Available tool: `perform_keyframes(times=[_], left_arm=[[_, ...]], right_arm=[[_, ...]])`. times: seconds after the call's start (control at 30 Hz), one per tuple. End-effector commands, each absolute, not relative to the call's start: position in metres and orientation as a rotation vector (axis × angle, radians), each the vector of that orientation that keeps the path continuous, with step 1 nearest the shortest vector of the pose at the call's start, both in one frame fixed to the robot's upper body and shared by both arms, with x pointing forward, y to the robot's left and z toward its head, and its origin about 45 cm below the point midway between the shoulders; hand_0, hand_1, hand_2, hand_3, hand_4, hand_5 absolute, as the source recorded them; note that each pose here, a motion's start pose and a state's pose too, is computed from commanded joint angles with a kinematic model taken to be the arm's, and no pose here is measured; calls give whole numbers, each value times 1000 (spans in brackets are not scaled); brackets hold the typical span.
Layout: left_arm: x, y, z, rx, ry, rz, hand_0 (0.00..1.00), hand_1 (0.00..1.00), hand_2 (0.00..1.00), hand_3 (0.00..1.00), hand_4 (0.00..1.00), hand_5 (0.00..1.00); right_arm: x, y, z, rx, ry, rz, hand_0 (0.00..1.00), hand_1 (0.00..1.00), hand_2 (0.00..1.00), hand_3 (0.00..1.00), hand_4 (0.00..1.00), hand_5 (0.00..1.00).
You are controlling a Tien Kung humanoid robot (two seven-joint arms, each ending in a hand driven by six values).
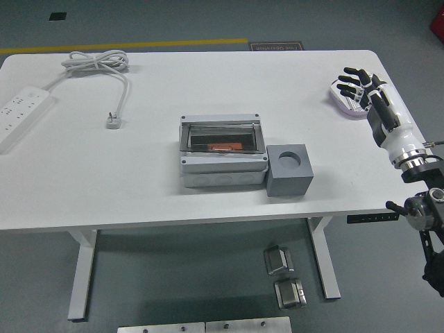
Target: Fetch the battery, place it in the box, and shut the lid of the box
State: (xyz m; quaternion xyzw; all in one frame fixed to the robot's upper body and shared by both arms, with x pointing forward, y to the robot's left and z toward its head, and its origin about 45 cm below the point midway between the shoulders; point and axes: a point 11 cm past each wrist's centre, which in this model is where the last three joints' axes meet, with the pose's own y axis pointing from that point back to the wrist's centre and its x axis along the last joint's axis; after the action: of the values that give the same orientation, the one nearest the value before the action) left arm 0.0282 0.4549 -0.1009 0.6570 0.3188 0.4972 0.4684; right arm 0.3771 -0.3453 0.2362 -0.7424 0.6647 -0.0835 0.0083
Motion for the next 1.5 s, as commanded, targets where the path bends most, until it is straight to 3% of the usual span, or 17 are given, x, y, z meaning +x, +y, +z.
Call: perform_keyframes(times=[1.5], left_arm=[[30,452,-102,1592,774,1228,611,631,633,676,702,210]], right_arm=[[396,-328,246,-2359,2040,-323,804,736,749,758,906,796]])
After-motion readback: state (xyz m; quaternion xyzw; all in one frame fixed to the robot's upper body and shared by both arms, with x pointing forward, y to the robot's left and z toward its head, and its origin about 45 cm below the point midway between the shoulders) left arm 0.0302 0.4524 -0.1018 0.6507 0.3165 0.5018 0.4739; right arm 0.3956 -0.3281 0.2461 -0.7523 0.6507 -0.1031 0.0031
